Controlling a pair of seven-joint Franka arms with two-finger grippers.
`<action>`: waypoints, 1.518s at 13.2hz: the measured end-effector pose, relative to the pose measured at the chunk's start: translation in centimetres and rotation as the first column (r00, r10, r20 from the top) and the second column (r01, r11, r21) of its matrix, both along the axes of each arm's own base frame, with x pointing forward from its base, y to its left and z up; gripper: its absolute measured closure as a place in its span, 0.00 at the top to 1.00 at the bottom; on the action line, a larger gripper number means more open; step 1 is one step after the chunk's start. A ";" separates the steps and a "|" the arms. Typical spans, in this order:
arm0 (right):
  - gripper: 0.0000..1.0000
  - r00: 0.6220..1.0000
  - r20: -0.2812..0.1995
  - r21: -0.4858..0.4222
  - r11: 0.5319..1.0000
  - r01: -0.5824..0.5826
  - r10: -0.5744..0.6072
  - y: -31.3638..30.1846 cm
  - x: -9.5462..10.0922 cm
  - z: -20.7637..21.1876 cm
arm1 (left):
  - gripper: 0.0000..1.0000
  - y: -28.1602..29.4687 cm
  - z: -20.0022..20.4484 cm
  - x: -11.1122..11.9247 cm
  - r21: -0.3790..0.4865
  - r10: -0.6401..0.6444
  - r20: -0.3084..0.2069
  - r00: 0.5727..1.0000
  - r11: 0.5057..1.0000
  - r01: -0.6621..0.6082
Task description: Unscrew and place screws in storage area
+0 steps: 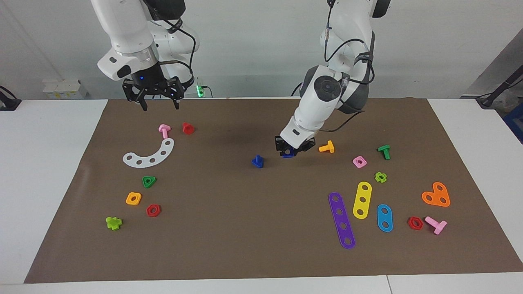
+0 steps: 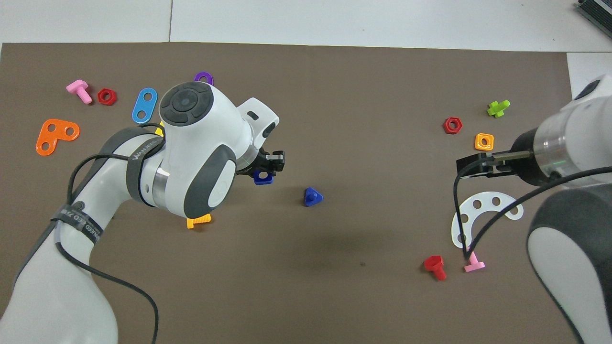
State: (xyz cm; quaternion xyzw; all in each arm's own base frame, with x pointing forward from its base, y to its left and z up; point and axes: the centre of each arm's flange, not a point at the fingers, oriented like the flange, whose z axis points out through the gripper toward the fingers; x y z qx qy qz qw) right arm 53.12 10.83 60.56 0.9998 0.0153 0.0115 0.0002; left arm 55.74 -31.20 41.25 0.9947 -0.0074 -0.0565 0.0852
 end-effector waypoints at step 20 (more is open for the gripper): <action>0.96 0.997 0.065 0.072 0.997 0.041 -0.046 24.0 -1.4 -23.8 | 0.89 20.5 -9.8 -0.7 0.013 -0.097 0.135 0.986 0.995 0.096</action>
